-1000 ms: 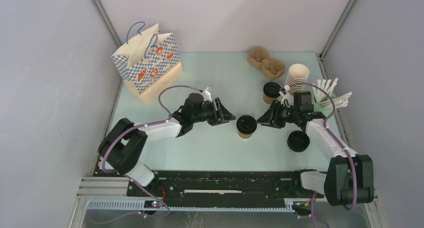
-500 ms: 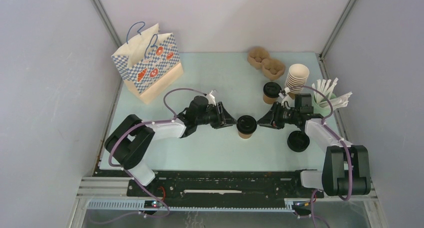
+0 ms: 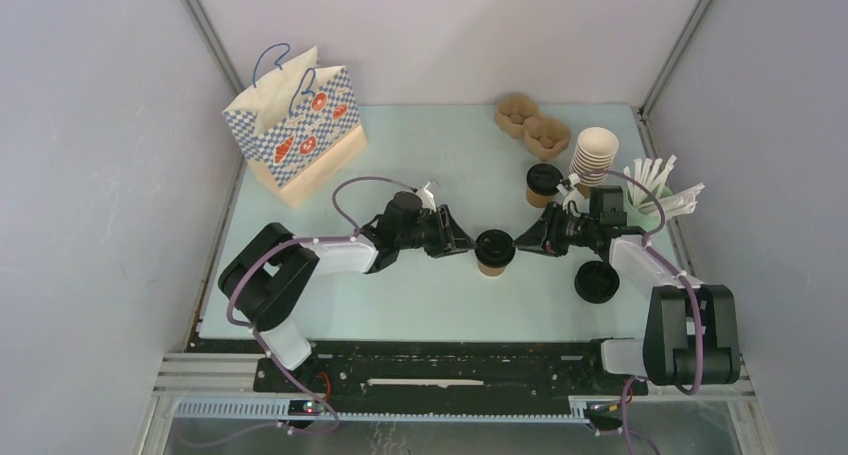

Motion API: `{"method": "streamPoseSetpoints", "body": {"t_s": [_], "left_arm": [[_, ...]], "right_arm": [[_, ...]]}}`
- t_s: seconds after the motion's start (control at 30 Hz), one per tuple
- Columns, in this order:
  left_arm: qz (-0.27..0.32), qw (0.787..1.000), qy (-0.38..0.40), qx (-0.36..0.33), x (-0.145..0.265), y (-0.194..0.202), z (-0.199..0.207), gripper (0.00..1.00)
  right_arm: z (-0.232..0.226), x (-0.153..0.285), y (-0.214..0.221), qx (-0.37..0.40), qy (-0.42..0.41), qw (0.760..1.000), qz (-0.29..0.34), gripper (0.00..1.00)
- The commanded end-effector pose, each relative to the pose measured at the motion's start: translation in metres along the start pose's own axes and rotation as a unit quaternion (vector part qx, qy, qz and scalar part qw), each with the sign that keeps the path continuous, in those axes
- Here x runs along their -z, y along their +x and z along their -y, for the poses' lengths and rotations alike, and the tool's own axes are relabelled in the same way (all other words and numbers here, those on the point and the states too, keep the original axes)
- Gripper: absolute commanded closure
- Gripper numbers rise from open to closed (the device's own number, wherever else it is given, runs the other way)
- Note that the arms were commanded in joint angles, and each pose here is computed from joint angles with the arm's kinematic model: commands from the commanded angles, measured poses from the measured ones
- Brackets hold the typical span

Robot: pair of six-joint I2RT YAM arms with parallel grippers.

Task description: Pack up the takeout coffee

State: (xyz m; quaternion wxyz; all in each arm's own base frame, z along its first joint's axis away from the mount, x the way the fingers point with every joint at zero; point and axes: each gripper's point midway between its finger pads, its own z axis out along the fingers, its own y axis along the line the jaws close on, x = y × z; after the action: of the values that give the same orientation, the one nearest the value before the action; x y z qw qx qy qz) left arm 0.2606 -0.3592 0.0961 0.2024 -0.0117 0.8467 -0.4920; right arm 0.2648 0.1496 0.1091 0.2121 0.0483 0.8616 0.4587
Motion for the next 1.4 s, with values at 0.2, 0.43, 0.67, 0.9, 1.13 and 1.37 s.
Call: {"method": "streamPoseSetpoints", "body": {"t_s": [0.2, 0.43, 0.67, 0.9, 1.13, 1.37], "left_arm": [[0.017, 0.999, -0.006, -0.033, -0.010, -0.008, 0.006, 0.61], [0.012, 0.998, -0.058, -0.036, -0.008, 0.006, -0.027, 0.63], [0.006, 0.996, -0.084, -0.043, -0.003, 0.014, -0.045, 0.63], [0.007, 0.993, -0.076, -0.090, 0.005, -0.001, -0.015, 0.59], [0.020, 0.992, -0.060, -0.113, 0.009, -0.019, 0.013, 0.55], [0.039, 0.988, -0.051, -0.139, 0.024, -0.036, 0.041, 0.49]], "right_arm": [[0.024, -0.012, 0.016, -0.018, 0.025, 1.000, -0.003, 0.67], [0.061, -0.023, 0.033, -0.067, 0.107, 0.991, 0.047, 0.78], [0.070, -0.049, 0.056, -0.129, 0.093, 0.987, 0.026, 0.76], [0.017, -0.013, 0.009, -0.010, 0.086, 0.993, 0.075, 0.57], [-0.020, 0.008, -0.012, 0.056, 0.081, 0.993, 0.061, 0.46], [-0.020, 0.022, -0.015, 0.131, 0.146, 0.979, 0.052, 0.25]]}}
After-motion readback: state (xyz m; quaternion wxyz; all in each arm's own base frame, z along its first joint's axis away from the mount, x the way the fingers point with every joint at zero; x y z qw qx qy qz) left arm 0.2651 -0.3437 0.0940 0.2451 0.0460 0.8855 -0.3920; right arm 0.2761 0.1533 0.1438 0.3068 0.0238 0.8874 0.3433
